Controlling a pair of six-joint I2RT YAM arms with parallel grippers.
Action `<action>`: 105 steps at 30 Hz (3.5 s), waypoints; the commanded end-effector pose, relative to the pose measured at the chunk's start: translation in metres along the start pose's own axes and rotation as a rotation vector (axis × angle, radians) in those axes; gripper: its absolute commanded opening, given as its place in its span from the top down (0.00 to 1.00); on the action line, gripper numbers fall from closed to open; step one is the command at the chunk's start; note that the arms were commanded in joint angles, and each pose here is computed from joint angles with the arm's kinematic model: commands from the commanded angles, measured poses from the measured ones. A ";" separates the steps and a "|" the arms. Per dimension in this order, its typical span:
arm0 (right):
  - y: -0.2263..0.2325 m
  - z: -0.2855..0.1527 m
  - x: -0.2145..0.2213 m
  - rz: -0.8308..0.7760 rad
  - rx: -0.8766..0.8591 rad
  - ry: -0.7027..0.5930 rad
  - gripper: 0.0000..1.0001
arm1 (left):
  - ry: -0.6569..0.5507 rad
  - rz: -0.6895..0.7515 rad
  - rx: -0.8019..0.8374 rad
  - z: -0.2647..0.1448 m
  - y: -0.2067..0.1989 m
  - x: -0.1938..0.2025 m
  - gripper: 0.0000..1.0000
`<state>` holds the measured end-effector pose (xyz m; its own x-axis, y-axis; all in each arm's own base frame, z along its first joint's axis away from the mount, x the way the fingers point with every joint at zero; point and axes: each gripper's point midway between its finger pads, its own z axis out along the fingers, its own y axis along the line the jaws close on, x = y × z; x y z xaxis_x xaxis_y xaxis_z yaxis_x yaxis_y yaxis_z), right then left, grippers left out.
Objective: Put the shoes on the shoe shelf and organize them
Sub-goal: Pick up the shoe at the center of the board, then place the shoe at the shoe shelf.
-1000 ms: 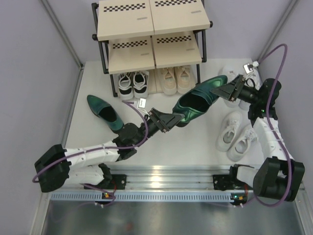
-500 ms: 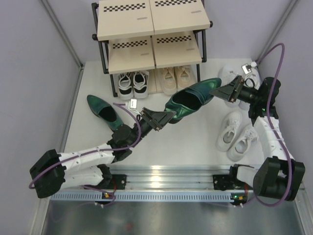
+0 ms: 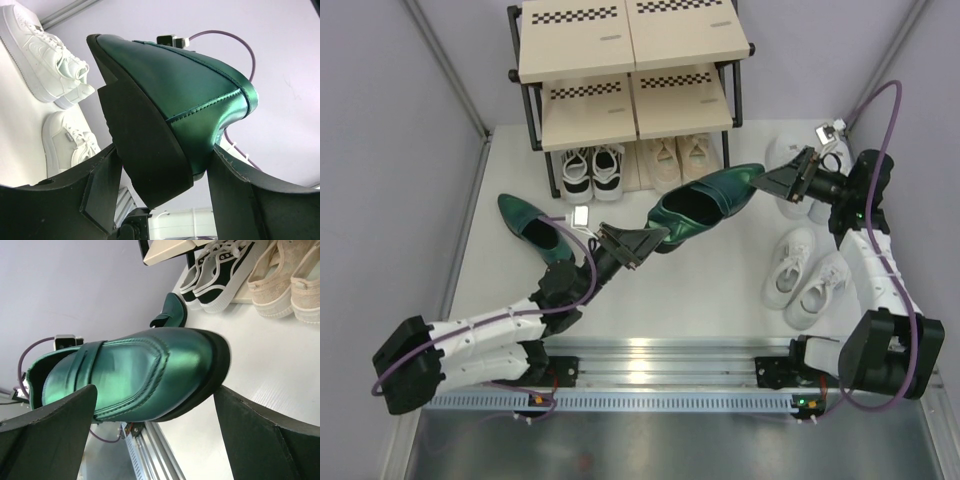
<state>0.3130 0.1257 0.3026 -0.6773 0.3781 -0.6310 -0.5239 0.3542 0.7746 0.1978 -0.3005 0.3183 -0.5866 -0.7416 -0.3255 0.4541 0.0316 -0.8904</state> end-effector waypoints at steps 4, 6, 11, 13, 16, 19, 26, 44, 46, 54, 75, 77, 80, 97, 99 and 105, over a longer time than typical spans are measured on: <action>0.004 0.004 -0.013 -0.069 -0.005 -0.013 0.01 | -0.132 -0.081 0.255 -0.011 -0.081 -0.042 1.00; 0.004 0.005 -0.012 -0.065 -0.006 -0.009 0.01 | -0.136 -0.091 0.253 -0.012 -0.080 -0.043 1.00; 0.012 0.005 -0.014 -0.082 -0.024 -0.014 0.01 | -0.173 -0.120 0.245 -0.014 -0.078 -0.051 1.00; 0.021 0.005 -0.018 -0.107 -0.040 -0.026 0.01 | -0.192 -0.111 0.236 -0.016 -0.077 -0.055 1.00; 0.036 0.001 -0.028 -0.140 -0.065 -0.038 0.01 | -0.217 -0.093 0.206 -0.018 -0.071 -0.060 1.00; 0.043 -0.004 -0.037 -0.165 -0.067 -0.049 0.01 | -0.239 -0.086 0.192 -0.021 -0.068 -0.068 1.00; 0.025 -0.014 -0.031 -0.136 -0.033 -0.059 0.01 | -0.298 -0.071 0.181 -0.021 -0.065 -0.089 1.00; 0.006 -0.033 -0.021 -0.141 0.013 -0.086 0.01 | -0.505 -0.018 0.237 0.000 -0.069 -0.189 1.00; 0.003 -0.036 -0.021 -0.141 0.020 -0.090 0.01 | -0.528 -0.006 0.237 0.000 -0.069 -0.202 1.00; -0.005 -0.040 -0.018 -0.126 0.031 -0.096 0.01 | -0.649 0.025 0.191 -0.004 -0.043 -0.254 1.00; -0.012 -0.047 -0.019 -0.117 0.048 -0.120 0.00 | -0.995 0.149 0.057 0.003 0.013 -0.351 1.00; -0.012 -0.047 -0.019 -0.119 0.050 -0.123 0.00 | -1.015 0.165 0.045 0.003 0.014 -0.355 1.00; -0.013 -0.047 -0.019 -0.115 0.049 -0.125 0.01 | -1.055 0.180 0.034 0.002 0.013 -0.362 1.00; -0.011 -0.052 -0.022 -0.111 0.048 -0.142 0.01 | -1.032 0.149 -0.102 0.046 0.061 -0.357 1.00; -0.010 -0.053 -0.022 -0.114 0.048 -0.145 0.01 | -1.008 0.136 -0.129 0.047 0.068 -0.351 0.91; -0.009 -0.054 -0.023 -0.118 0.049 -0.154 0.01 | -0.951 0.093 -0.180 0.047 0.071 -0.339 0.39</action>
<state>0.3103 0.0703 0.2983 -0.5893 0.4743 -0.6540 -0.5054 0.4151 0.7565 0.4807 -0.0723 0.3208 0.3032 -0.9366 -0.1758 0.1678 0.2340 -0.9576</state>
